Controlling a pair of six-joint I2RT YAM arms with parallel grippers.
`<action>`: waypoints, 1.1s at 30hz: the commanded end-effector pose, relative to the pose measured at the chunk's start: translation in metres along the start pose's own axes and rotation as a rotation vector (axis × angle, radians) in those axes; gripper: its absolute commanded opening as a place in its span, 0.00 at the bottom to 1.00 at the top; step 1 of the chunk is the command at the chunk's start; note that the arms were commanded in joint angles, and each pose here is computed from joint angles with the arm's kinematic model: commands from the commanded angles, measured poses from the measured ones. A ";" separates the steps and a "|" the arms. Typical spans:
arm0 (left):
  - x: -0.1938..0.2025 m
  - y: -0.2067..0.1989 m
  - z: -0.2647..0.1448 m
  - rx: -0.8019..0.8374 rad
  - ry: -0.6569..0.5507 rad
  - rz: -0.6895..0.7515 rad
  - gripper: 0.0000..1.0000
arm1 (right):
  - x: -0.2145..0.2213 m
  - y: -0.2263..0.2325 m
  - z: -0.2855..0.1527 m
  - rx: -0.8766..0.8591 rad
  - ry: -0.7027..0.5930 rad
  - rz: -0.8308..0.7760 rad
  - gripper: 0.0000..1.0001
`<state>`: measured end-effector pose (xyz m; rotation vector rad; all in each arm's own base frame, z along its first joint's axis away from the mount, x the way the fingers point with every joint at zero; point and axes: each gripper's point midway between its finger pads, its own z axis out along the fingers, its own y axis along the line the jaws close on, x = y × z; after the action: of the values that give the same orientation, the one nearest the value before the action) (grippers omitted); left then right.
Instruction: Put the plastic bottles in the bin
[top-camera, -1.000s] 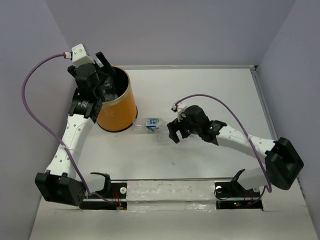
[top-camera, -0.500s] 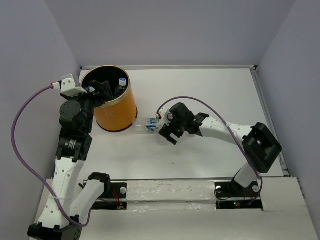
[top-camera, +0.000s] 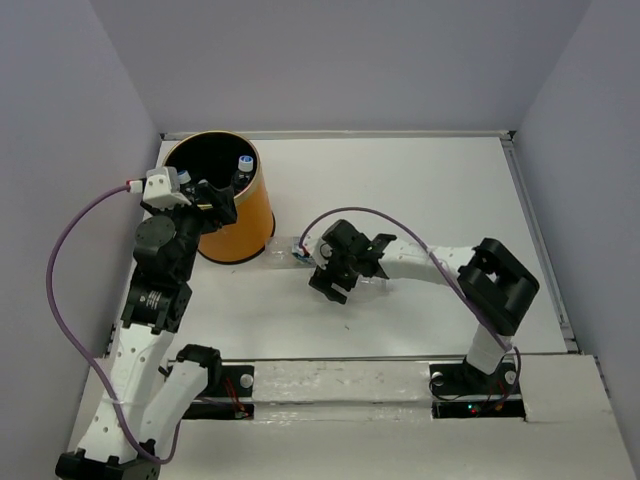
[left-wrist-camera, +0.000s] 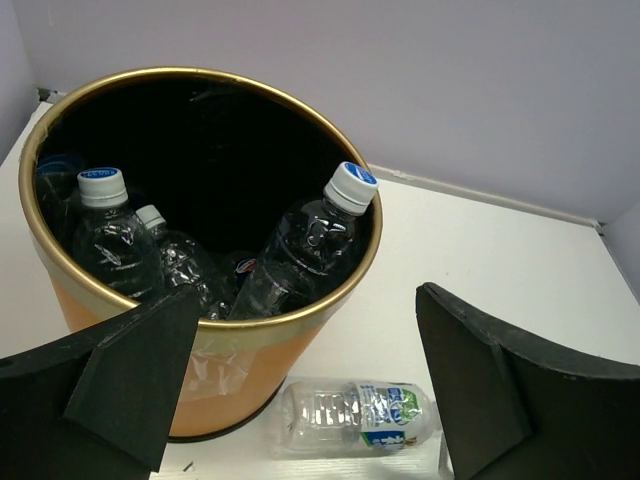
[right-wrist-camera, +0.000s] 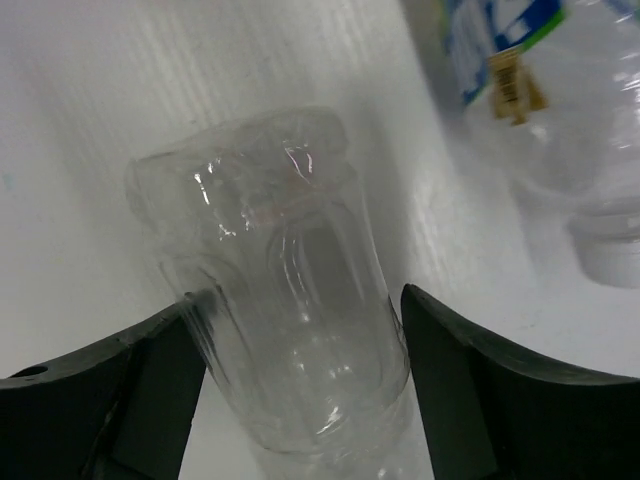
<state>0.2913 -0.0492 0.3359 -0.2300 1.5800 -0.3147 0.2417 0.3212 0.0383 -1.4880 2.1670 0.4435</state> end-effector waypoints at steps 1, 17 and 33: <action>-0.027 -0.012 -0.010 0.055 -0.111 0.002 0.99 | 0.005 0.031 -0.013 -0.007 -0.006 0.020 0.74; -0.063 0.009 -0.046 -0.071 -0.269 -0.082 0.99 | -0.258 0.017 -0.246 0.194 -0.957 0.002 0.48; -0.062 0.020 -0.059 -0.150 -0.276 -0.163 0.96 | -0.458 0.029 -0.278 -0.129 -1.604 -0.045 0.45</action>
<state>0.2428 -0.0173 0.3743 -0.4282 1.3750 -0.2818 0.3006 0.5314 0.4959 -0.6892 0.9677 1.0674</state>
